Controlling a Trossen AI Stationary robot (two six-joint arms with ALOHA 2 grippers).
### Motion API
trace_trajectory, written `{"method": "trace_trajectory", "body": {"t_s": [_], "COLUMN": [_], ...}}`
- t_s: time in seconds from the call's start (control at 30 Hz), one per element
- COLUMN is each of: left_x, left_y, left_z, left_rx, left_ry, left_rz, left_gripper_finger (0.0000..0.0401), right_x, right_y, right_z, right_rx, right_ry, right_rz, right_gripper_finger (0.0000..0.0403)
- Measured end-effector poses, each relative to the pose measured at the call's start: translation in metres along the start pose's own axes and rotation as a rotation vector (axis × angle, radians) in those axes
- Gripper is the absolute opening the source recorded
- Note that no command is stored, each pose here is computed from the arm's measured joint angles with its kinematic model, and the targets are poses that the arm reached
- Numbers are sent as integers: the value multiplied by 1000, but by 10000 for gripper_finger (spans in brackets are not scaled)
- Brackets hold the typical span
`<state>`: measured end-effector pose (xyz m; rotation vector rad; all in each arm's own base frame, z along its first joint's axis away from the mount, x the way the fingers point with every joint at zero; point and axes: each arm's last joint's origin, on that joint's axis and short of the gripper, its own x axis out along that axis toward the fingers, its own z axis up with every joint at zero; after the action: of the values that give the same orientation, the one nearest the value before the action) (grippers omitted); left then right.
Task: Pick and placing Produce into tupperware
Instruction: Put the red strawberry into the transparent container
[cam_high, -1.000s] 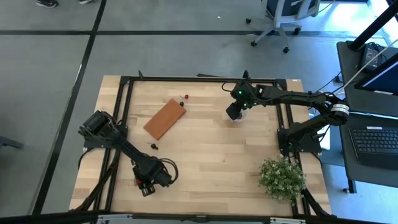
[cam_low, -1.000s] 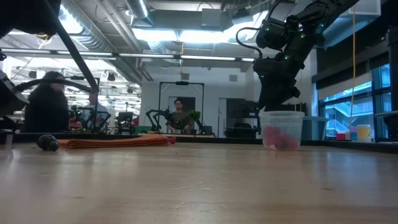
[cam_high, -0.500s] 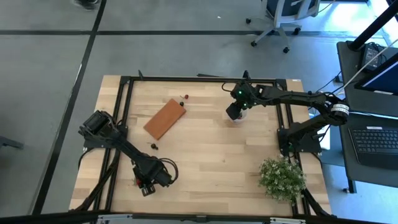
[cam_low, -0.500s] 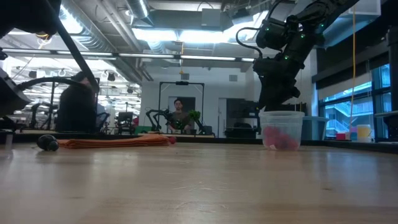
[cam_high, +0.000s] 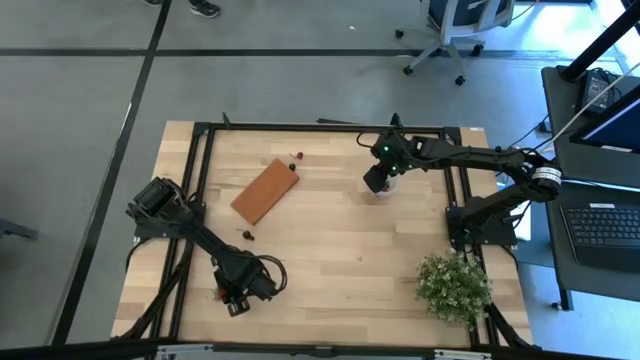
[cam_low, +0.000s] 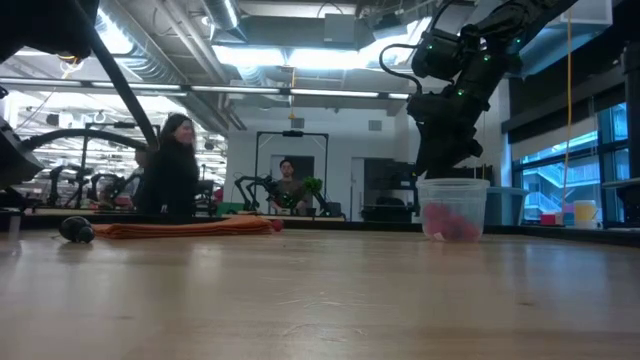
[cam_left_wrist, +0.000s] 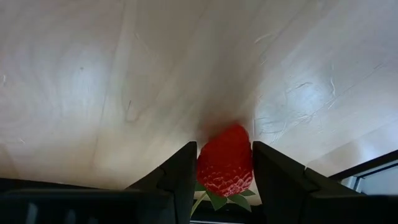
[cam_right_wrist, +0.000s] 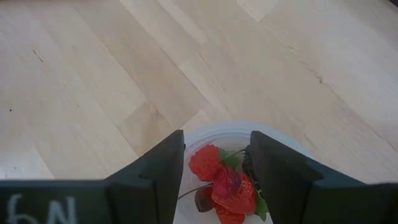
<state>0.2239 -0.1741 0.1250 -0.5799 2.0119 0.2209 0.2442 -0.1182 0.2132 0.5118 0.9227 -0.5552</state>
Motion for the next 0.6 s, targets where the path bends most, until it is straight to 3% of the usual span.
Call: {"method": "trace_trajectory", "body": {"t_s": [0.17, 0.43, 0.6], "left_x": [0, 1, 1], "left_y": [0, 0, 0], "left_z": [0, 0, 0], "left_rx": [34, 56, 50], "left_ry": [3, 33, 31], "left_rz": [-2, -19, -15], "left_gripper_finger": [144, 197, 209], "right_x": [0, 0, 0], "right_y": [0, 0, 0], "right_z": [0, 0, 0], "right_rx": [0, 0, -4], "right_ry": [0, 0, 0], "right_rz": [0, 0, 0], "right_gripper_finger": [186, 186, 186]}}
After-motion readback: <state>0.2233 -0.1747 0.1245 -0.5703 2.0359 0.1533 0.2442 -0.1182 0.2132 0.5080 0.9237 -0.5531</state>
